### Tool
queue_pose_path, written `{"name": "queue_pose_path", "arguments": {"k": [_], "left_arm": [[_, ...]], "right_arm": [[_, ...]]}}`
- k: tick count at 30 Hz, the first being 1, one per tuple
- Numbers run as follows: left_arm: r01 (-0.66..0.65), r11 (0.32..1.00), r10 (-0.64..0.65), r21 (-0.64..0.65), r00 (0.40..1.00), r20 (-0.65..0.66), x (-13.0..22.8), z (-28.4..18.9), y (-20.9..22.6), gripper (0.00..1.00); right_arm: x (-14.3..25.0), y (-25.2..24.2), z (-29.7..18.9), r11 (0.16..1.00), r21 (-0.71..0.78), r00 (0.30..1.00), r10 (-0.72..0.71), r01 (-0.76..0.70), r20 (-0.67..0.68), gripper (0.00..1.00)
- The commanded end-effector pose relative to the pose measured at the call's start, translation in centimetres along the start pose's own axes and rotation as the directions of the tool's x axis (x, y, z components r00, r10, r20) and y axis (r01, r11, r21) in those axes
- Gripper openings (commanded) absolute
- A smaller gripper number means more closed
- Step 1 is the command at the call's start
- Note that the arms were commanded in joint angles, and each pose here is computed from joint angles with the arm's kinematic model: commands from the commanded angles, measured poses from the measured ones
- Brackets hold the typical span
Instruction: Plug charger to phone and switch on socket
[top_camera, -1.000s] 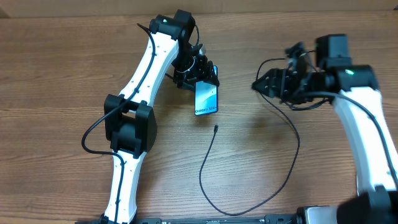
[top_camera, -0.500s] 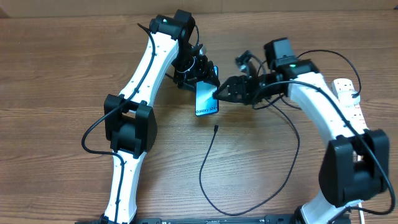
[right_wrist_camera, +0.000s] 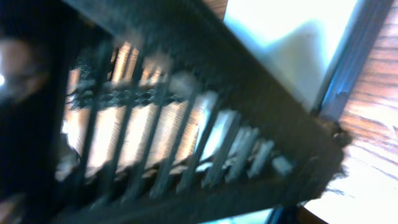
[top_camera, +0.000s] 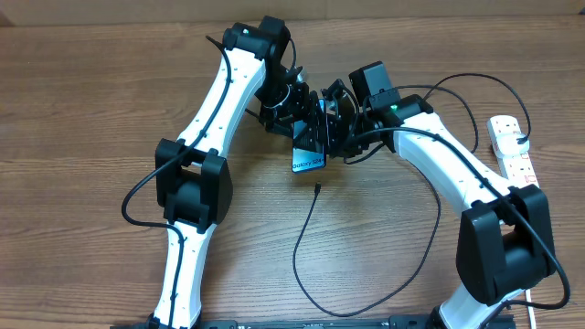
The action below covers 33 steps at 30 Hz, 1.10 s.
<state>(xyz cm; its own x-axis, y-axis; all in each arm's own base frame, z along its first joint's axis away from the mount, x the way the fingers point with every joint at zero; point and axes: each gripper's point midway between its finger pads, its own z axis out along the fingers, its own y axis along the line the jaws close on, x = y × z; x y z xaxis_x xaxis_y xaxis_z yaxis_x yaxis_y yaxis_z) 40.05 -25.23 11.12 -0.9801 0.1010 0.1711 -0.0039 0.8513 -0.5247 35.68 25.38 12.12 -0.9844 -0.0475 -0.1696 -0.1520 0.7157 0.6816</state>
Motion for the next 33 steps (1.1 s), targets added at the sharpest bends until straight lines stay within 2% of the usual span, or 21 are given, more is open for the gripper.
{"name": "queue_pose_path", "arguments": {"k": [1, 6, 11, 16, 18, 19, 21, 24, 26, 33], "left_arm": [[-0.049, 0.998, 0.048, 0.049, 0.999, 0.009, 0.2, -0.6, -1.7, 0.62], [-0.049, 0.998, 0.049, 0.049, 0.999, 0.010, 0.2, -0.6, -1.7, 0.63], [-0.049, 0.998, 0.049, 0.049, 0.999, 0.009, 0.2, -0.6, -1.7, 0.62], [-0.051, 0.997, 0.050, 0.050, 0.999, 0.012, 0.1, -0.6, -1.7, 0.63], [-0.051, 0.997, 0.051, 0.049, 0.999, 0.012, 0.1, -0.6, -1.7, 0.63], [-0.051, 0.997, 0.050, 0.049, 0.999, 0.012, 0.1, -0.6, -1.7, 0.65], [-0.051, 0.997, 0.050, 0.049, 0.999, 0.012, 0.1, -0.6, -1.7, 0.71], [-0.051, 0.998, 0.050, 0.046, 0.999, 0.013, 0.1, -0.6, -1.7, 0.91], [-0.051, 0.998, 0.050, 0.031, 0.999, 0.017, 0.0, -0.6, -1.4, 1.00], [-0.060, 0.998, 0.060, -0.013, 0.998, 0.021, -0.1, -0.9, -0.2, 1.00]], "right_arm": [[-0.3, -1.4, 0.5, 0.994, 0.080, 0.997, 0.072, -0.075, 0.031, 0.53], [0.0, -1.5, 0.5, 0.993, 0.084, 0.997, 0.079, -0.081, 0.023, 0.42], [0.7, -2.0, 0.7, 0.990, 0.097, 0.995, 0.099, -0.098, 0.000, 0.40], [0.8, -2.0, 0.7, 0.990, 0.097, 0.995, 0.100, -0.099, -0.001, 0.31], [0.8, -2.0, 0.7, 0.990, 0.097, 0.995, 0.101, -0.100, -0.002, 0.07], [0.8, -2.0, 0.7, 0.990, 0.097, 0.995, 0.100, -0.100, -0.002, 0.04], [0.8, -1.8, 0.7, 0.991, 0.087, 0.995, 0.098, -0.097, -0.003, 0.04], [0.7, -1.3, 0.7, 0.994, 0.061, 0.996, 0.092, -0.092, -0.008, 0.04], [0.7, -1.2, 0.7, 0.994, 0.054, 0.996, 0.092, -0.091, -0.008, 0.04], [0.3, -2.2, -0.1, 0.991, 0.047, 0.992, 0.127, -0.127, -0.001, 0.04]]}}
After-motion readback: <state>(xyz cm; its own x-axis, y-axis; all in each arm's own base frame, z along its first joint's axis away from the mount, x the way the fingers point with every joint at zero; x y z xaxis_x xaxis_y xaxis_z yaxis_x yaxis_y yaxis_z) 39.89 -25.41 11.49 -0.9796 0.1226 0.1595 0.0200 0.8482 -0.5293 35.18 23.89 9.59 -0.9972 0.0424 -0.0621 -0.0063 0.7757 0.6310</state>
